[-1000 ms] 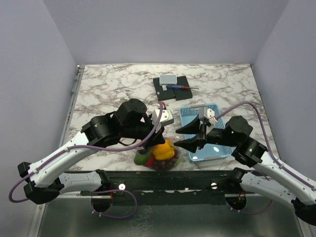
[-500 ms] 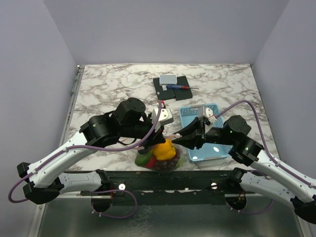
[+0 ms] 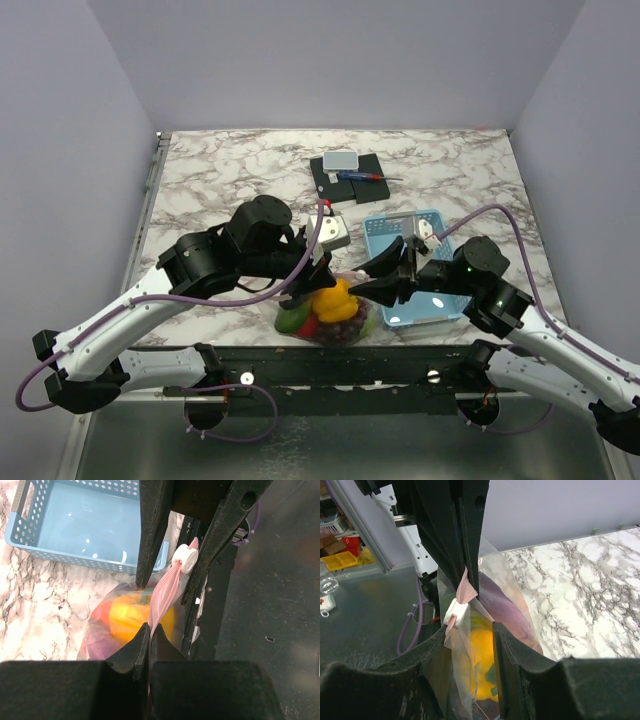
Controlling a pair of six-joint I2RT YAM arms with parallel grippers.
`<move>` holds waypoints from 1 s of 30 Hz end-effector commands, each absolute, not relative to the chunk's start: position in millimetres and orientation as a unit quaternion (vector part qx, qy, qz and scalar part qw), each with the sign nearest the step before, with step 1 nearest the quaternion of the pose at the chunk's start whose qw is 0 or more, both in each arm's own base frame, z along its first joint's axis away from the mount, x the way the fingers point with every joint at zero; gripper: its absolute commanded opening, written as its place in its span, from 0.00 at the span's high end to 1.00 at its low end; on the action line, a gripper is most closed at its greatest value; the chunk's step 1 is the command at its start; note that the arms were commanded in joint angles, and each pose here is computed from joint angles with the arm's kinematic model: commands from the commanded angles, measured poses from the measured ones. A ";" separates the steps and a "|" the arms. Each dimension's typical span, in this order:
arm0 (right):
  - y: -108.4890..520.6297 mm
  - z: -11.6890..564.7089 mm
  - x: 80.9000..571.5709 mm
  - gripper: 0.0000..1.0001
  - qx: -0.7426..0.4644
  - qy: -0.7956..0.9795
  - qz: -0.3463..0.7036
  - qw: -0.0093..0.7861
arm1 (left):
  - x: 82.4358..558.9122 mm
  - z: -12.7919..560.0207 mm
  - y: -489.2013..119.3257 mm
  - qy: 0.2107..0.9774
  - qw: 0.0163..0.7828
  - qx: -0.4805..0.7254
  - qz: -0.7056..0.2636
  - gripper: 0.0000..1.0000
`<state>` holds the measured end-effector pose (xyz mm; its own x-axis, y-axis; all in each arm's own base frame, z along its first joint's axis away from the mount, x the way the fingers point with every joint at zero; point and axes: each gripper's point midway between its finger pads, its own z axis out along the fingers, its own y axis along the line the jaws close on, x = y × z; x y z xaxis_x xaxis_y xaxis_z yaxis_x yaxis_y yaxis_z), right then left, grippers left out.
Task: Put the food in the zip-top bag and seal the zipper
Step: Adjust the zipper food storage bag at the center of the board.
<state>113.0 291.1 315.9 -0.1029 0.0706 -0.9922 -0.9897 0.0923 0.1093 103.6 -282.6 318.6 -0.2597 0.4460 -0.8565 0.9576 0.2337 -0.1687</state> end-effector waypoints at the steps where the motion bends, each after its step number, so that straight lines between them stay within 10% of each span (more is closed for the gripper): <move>1: 289.5 318.7 109.0 0.59 -0.426 0.523 0.528 0.516 | 100.3 359.3 -292.0 0.660 0.394 0.495 -0.406 1.00; 30: 295.6 326.1 106.1 0.99 -0.436 0.518 0.539 0.501 | 95.9 343.6 -293.8 0.670 0.370 0.495 -0.413 1.00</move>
